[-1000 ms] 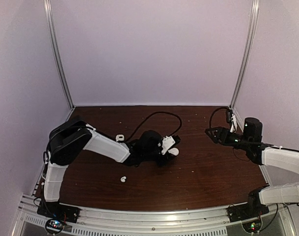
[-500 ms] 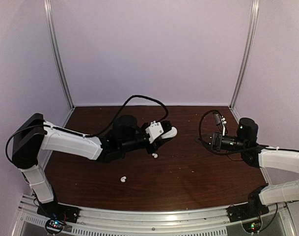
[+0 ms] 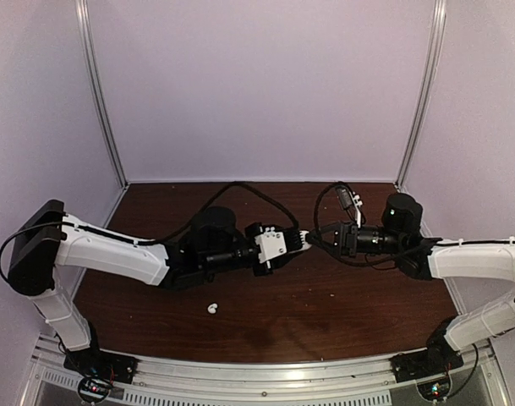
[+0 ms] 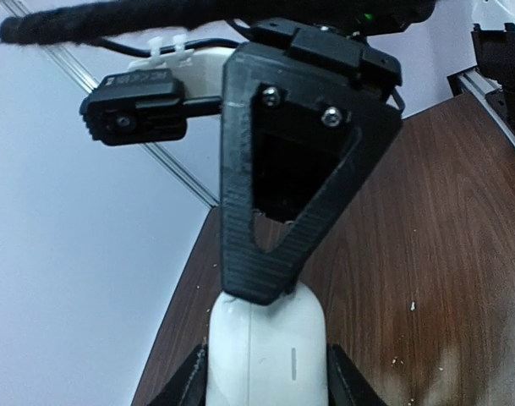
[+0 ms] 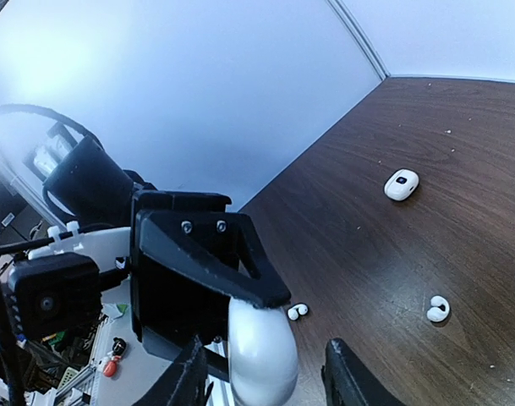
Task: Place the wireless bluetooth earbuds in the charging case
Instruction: Pass from the left arm to the right, then pass from the right arm to the left
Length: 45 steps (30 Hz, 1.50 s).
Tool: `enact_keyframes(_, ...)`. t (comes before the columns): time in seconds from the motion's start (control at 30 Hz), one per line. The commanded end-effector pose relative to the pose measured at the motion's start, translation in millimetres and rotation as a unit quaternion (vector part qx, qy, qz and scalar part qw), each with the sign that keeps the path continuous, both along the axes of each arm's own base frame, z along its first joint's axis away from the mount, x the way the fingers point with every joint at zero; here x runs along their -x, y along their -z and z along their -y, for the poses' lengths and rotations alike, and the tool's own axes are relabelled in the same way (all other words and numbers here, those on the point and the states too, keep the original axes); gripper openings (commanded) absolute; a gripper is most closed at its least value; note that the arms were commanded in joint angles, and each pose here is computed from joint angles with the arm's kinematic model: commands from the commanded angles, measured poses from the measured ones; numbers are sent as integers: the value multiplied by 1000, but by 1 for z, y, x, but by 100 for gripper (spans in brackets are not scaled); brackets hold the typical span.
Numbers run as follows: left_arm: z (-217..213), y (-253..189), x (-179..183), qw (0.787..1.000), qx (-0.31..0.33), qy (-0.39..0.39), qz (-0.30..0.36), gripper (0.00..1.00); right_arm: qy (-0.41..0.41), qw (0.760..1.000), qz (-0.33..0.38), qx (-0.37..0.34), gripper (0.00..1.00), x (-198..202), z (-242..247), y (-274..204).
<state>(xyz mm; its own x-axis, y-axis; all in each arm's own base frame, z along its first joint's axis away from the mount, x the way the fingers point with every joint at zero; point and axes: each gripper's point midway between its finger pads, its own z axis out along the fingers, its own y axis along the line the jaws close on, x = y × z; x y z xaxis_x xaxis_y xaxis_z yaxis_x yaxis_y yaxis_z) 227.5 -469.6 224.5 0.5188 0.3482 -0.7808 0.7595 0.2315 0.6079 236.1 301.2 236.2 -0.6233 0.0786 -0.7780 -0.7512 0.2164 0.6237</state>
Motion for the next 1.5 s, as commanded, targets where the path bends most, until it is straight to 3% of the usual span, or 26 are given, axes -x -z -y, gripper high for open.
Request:
enact_keyframes(0.0, -5, -22, 9, 999, 19, 13, 30, 23, -18, 999, 30, -8, 46, 3, -16, -17)
enact_keyframes(0.33, -9, -29, 13, 999, 29, 16, 39, 23, -46, 999, 18, -1, 38, 17, -32, -8)
enact_keyframes(0.67, -12, -31, 12, 998, 28, 13, 51, 24, -54, 998, 14, -4, 18, 17, -36, -9)
enact_keyframes(0.73, -13, -31, 11, 998, 29, 7, 53, 29, -56, 998, 14, -6, 14, 17, -36, -9)
enact_keyframes(0.83, -18, -37, 7, 998, 41, -11, 48, 48, -56, 998, 21, -6, 10, 18, -35, -10)
enact_keyframes(0.93, -27, -45, 8, 998, 59, -21, 29, 60, -48, 998, 43, 7, 9, 17, -32, -12)
enact_keyframes(1.07, -33, -41, 18, 999, 53, -5, 11, 62, -40, 997, 67, 25, 9, 16, -29, -15)
enact_keyframes(1.47, -24, -31, 19, 1000, 24, 12, 11, 65, -47, 998, 45, 6, 9, 20, -29, -17)
